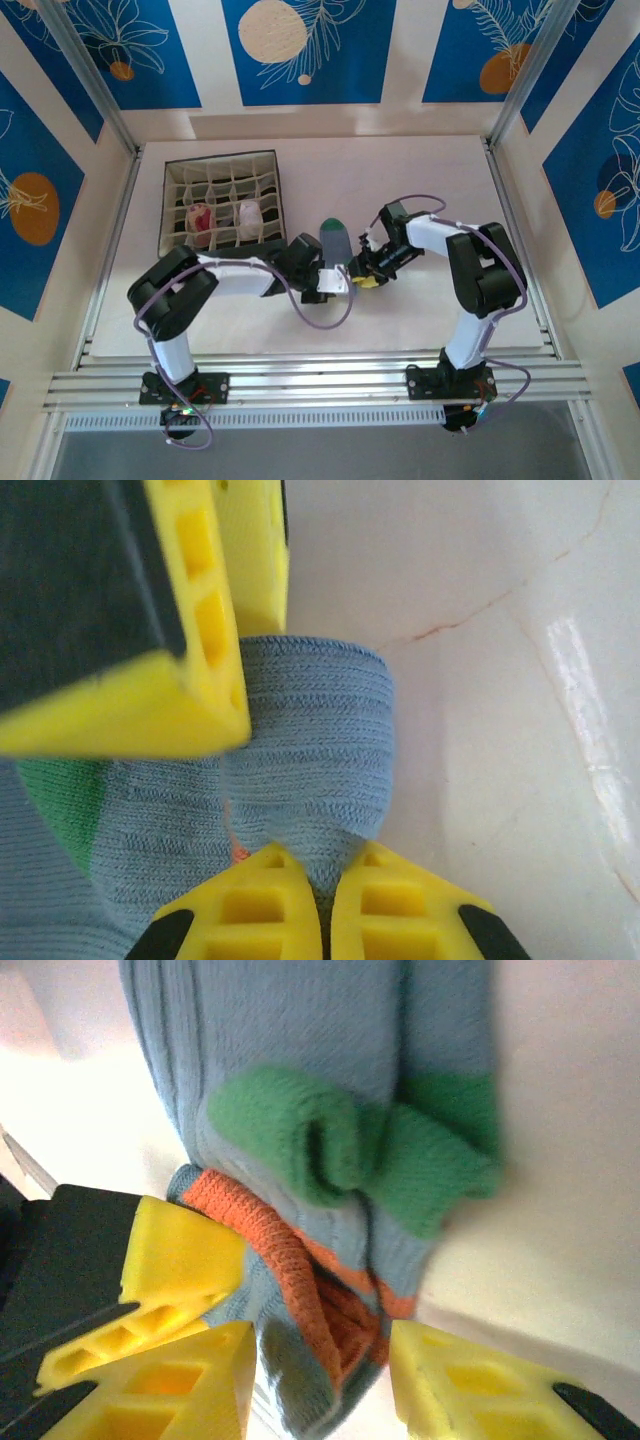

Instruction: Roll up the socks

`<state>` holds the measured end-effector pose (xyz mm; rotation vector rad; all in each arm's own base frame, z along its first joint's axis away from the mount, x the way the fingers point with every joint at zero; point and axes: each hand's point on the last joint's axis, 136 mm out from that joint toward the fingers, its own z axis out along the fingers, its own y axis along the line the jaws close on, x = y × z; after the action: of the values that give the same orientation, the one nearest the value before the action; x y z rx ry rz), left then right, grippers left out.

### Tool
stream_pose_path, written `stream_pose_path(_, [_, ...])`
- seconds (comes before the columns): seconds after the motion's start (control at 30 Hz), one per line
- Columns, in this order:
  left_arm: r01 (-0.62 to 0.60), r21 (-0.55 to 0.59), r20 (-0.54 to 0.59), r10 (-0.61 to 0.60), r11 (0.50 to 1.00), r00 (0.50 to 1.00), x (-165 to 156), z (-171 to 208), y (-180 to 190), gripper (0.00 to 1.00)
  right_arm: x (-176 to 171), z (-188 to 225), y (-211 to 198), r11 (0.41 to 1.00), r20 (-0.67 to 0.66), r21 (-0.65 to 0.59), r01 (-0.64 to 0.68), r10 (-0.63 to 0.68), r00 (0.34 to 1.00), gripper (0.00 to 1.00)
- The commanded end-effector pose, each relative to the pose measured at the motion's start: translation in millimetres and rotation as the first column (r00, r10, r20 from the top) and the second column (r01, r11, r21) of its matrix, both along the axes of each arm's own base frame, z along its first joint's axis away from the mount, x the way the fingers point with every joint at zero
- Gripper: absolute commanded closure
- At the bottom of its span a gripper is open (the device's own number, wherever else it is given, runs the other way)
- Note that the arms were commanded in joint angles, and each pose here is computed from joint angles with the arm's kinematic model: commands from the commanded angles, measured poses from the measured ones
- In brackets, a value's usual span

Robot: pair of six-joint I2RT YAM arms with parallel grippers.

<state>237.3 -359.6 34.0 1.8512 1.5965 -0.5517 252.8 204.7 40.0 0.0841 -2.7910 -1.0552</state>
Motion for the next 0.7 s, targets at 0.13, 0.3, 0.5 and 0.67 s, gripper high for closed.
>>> stream_pose_path(0.13, [0.001,0.065,-0.479,0.03,0.998,0.877,-49.2,-27.9,19.9,1.0,12.9,19.3,12.5,0.996,0.146,0.088,-0.006,-0.007,0.989,0.6])
stream_pose_path(0.3, [-0.046,0.051,-0.625,0.067,0.998,0.777,-44.0,-21.2,19.1,1.0,9.7,25.7,28.6,0.978,0.159,0.199,-0.058,0.026,0.987,0.62])
stream_pose_path(0.5, [-0.138,0.127,-0.737,0.187,0.982,0.649,-27.5,-24.5,23.8,1.0,-2.1,19.2,33.9,0.964,0.121,0.256,-0.078,0.048,0.992,0.64])
stream_pose_path(0.67, [-0.231,0.2,-0.788,0.297,0.952,0.54,-10.9,-31.9,28.5,1.0,-13.1,15.0,30.9,0.965,0.117,0.248,-0.084,0.056,0.992,0.62])
